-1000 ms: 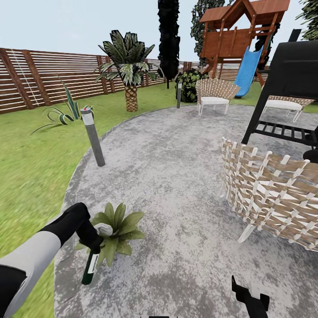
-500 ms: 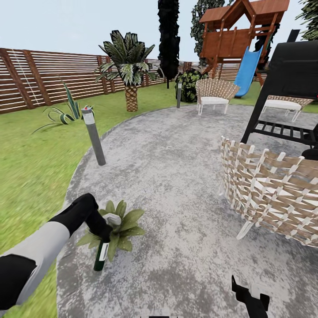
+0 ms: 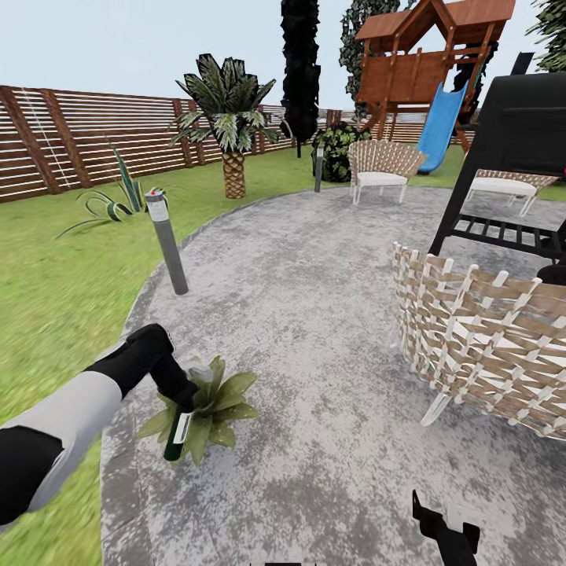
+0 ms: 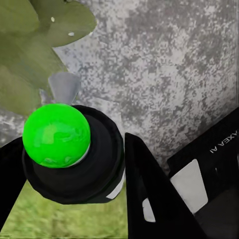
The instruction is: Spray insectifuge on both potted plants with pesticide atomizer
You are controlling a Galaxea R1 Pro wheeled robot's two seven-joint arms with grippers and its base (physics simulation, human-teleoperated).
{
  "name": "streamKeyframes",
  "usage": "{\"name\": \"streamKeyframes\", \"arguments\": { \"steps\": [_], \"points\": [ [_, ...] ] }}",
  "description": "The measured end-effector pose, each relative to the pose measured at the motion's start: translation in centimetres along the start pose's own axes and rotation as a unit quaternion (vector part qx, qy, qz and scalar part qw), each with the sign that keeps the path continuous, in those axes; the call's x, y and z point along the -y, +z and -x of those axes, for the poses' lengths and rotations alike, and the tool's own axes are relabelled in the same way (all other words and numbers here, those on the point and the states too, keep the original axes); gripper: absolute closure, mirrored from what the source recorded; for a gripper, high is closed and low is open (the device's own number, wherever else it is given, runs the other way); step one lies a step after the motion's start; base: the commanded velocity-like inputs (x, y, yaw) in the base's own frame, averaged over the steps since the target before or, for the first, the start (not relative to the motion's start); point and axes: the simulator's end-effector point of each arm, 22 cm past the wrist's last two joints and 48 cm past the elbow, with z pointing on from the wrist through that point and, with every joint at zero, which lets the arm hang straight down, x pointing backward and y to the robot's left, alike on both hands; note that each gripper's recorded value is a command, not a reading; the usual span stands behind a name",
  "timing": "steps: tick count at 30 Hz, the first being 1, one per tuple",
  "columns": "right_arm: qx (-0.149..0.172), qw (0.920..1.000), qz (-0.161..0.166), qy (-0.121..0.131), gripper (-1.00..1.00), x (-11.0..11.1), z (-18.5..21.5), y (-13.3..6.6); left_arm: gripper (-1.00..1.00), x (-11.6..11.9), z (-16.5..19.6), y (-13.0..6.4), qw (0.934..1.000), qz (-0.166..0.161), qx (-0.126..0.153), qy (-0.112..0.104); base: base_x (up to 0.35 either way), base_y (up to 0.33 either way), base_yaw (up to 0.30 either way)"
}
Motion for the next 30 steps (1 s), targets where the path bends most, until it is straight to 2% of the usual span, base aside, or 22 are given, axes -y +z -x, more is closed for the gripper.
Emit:
{"name": "streamKeyframes", "arguments": {
  "steps": [2,3,4,13,16,22,30],
  "points": [
    [0.000,1.0000,0.000,0.000,-1.00,0.0,0.0,0.0,1.00,-0.4,-0.7,0.0,1.0000,0.000,-0.007,-0.002,0.000,0.000,0.000],
    [0.000,1.0000,0.000,0.000,-1.00,0.0,0.0,0.0,1.00,-1.5,-1.7,-0.2,0.9999,0.007,-0.012,-0.008,0.000,0.010,0.000],
    [0.000,1.0000,0.000,0.000,-1.00,0.0,0.0,0.0,1.00,-1.7,-1.8,-0.3,0.9998,0.006,-0.012,-0.011,0.000,0.109,0.000],
    [0.000,1.0000,0.000,0.001,-1.00,0.0,0.0,0.0,1.00,-2.0,-2.1,-0.4,0.9998,0.009,-0.013,-0.014,0.000,0.218,-0.002],
    [0.001,1.0000,0.000,0.001,-1.00,0.0,0.1,0.0,1.00,-2.1,-2.2,-0.3,0.9998,0.011,-0.015,-0.013,0.000,0.025,-0.126],
    [0.002,1.0000,0.000,0.001,-1.00,0.0,0.3,0.0,1.00,-3.7,-3.4,-0.6,0.9980,0.049,-0.040,-0.009,0.000,0.003,-0.065],
    [0.003,1.0000,-0.001,0.002,-1.00,0.0,0.3,0.0,1.00,-3.3,-3.1,-0.5,0.9981,0.048,-0.038,-0.009,0.072,0.000,-0.003]
  ]
}}
